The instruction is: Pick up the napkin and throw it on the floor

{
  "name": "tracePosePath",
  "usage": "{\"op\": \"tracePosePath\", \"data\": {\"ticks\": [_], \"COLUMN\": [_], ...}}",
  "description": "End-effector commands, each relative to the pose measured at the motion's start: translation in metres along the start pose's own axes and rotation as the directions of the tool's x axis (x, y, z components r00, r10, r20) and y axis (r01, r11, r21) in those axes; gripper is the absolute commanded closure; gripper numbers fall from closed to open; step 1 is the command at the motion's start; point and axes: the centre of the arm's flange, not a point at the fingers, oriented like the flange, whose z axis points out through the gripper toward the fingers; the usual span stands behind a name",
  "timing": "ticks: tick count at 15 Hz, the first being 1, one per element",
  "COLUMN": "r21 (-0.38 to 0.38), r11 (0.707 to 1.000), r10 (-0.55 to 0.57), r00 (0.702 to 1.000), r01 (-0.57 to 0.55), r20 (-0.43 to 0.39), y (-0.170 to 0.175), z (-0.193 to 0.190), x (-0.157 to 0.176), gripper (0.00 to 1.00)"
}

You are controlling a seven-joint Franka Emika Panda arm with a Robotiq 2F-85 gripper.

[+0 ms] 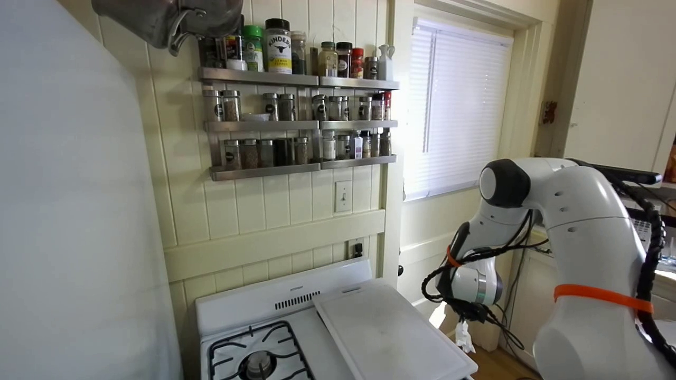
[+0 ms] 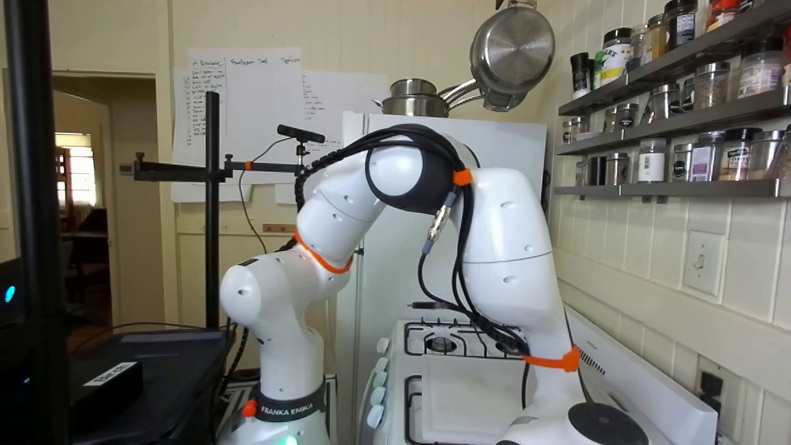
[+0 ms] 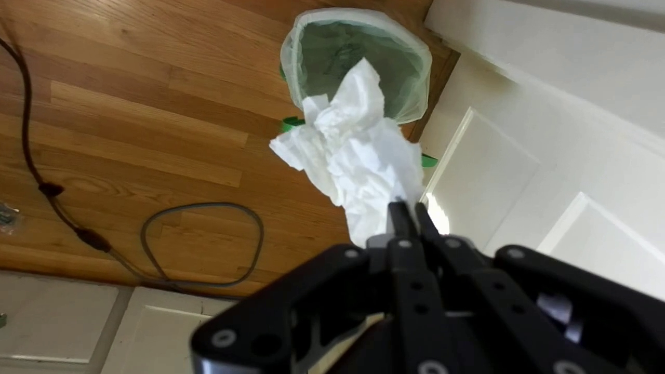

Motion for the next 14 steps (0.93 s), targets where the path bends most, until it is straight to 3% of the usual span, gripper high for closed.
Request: {"op": "tracePosePath", "data": {"ticks": [1,5,6,14], "r21": [0.039,0.047,0.035,0.040], "r11": [0.999,0.999,0.999,0.999], "r10": [-0.014,-0.007,-0.009,0.010], "r00": [1.000,1.000,1.000,1.000], "r01": [0.015,0.007,0.009,-0.011], "r20": [-0.012,-0.003,0.006,0.008], "y": [0.000,-0.004,-0.005,-0.008], "z": [0.032,0.056,0.034,0.051], "x": [0.002,0.006,-0.002,0.006], "gripper": [0.99,0.99,0.99,0.99]}}
